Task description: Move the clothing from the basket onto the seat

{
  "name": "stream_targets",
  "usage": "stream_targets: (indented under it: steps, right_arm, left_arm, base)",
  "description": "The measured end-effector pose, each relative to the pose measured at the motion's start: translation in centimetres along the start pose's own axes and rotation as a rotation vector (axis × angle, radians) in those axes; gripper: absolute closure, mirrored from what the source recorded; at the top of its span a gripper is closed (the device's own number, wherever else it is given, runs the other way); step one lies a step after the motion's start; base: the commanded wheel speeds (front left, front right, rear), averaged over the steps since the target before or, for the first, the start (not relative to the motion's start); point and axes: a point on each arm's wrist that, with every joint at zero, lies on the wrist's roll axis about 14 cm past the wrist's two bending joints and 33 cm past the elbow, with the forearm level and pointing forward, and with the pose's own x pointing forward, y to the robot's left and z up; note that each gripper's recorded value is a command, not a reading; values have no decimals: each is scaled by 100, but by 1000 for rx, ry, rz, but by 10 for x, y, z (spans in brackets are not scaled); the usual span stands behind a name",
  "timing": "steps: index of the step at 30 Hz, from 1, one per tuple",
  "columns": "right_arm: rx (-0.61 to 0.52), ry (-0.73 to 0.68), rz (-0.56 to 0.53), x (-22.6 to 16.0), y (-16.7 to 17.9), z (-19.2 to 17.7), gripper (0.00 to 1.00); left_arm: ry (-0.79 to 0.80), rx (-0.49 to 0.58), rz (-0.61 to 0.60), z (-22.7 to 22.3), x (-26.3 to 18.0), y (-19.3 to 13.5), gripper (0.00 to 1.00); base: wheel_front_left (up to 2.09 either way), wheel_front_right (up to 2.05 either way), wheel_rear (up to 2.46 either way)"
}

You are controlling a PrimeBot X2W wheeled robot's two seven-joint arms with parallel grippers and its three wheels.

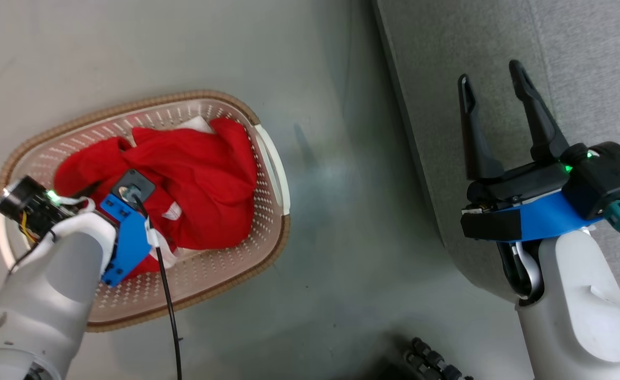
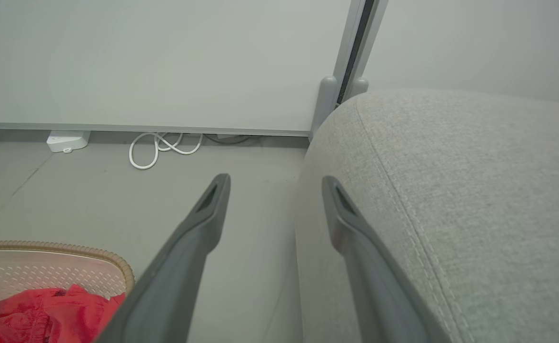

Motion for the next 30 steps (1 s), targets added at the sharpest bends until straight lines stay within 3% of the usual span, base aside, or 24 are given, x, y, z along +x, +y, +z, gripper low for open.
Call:
stream_targets:
  steps: [13, 14, 15, 16, 30]
  right_arm:
    - [-7, 83, -13, 8, -5, -41, 0]
    - [-7, 84, -13, 8, -5, -42, 0]
    - [-8, 84, -13, 9, -6, -42, 0]
    - [-7, 84, -13, 9, -6, -42, 0]
    - [2, 44, -1, 11, 0, -25, 0]
  left_arm:
    - [134, 36, -86, -31, 45, -17, 0]
    - [141, 40, -90, -32, 46, -19, 5]
    - [142, 43, -90, -33, 46, -18, 70]
    - [140, 39, -89, -32, 47, -18, 100]
    - [60, 4, -85, -8, 27, -23, 100]
  base:
    - [0, 0, 0]
    - [0, 0, 0]
    - [0, 0, 0]
    - [0, 0, 0]
    - [0, 0, 0]
